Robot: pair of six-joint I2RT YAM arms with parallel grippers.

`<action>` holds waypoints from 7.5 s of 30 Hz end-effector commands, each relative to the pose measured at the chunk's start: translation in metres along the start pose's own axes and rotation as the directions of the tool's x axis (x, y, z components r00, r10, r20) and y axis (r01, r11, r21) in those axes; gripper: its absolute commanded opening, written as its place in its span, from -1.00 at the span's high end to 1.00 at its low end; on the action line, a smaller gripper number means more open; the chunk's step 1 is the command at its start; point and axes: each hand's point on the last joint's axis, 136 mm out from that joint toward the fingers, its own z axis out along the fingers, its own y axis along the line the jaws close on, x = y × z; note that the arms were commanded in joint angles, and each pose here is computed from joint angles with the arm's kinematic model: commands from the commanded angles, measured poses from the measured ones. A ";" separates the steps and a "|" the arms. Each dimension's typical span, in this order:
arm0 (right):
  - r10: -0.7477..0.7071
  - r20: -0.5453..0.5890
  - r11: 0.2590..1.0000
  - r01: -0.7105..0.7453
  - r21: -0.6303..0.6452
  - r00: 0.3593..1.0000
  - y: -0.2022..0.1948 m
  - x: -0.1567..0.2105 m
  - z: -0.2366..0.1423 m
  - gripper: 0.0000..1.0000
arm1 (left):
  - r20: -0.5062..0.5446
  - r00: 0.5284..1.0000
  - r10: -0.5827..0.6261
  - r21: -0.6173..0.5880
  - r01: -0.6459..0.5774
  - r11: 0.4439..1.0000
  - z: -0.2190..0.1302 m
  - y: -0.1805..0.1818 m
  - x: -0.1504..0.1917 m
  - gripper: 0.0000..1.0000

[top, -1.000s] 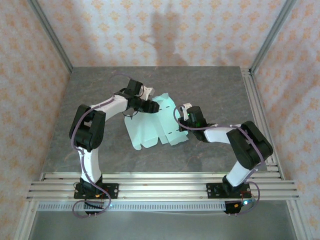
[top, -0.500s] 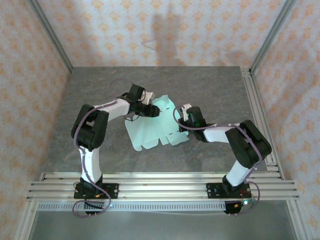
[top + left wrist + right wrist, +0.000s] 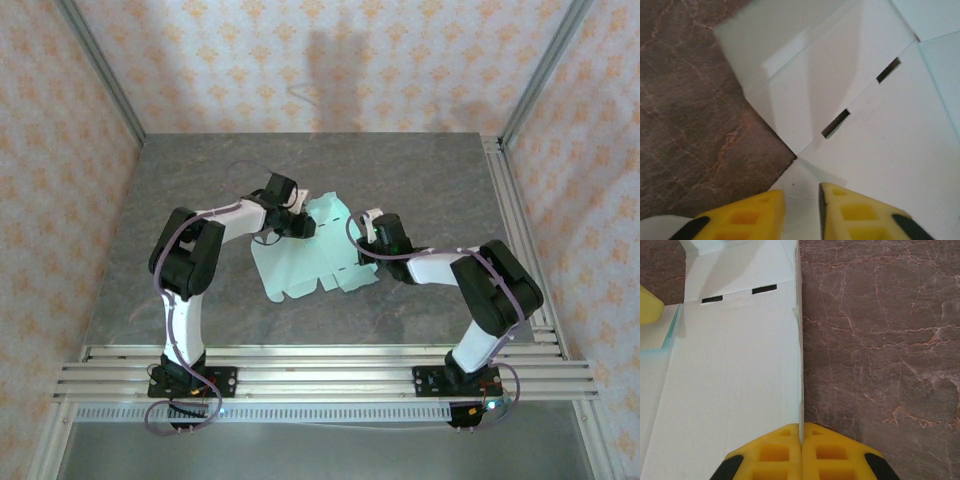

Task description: Fold the paper box

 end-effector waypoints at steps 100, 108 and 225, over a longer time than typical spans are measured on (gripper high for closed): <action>-0.331 0.071 0.933 0.314 0.176 0.941 0.030 -0.033 -0.006 1.00 | -0.093 0.989 -0.111 0.042 0.115 0.992 -0.009 -0.123 -0.066 0.20; -0.338 0.069 0.930 0.321 0.180 0.939 0.030 -0.034 -0.004 1.00 | -0.095 0.989 -0.110 0.039 0.114 0.993 -0.008 -0.124 -0.066 0.53; 0.186 -0.081 0.982 -0.182 0.049 0.979 -0.023 -0.019 -0.011 0.45 | 0.303 0.930 -0.209 -0.048 0.234 0.971 -0.085 -0.020 -0.059 -0.72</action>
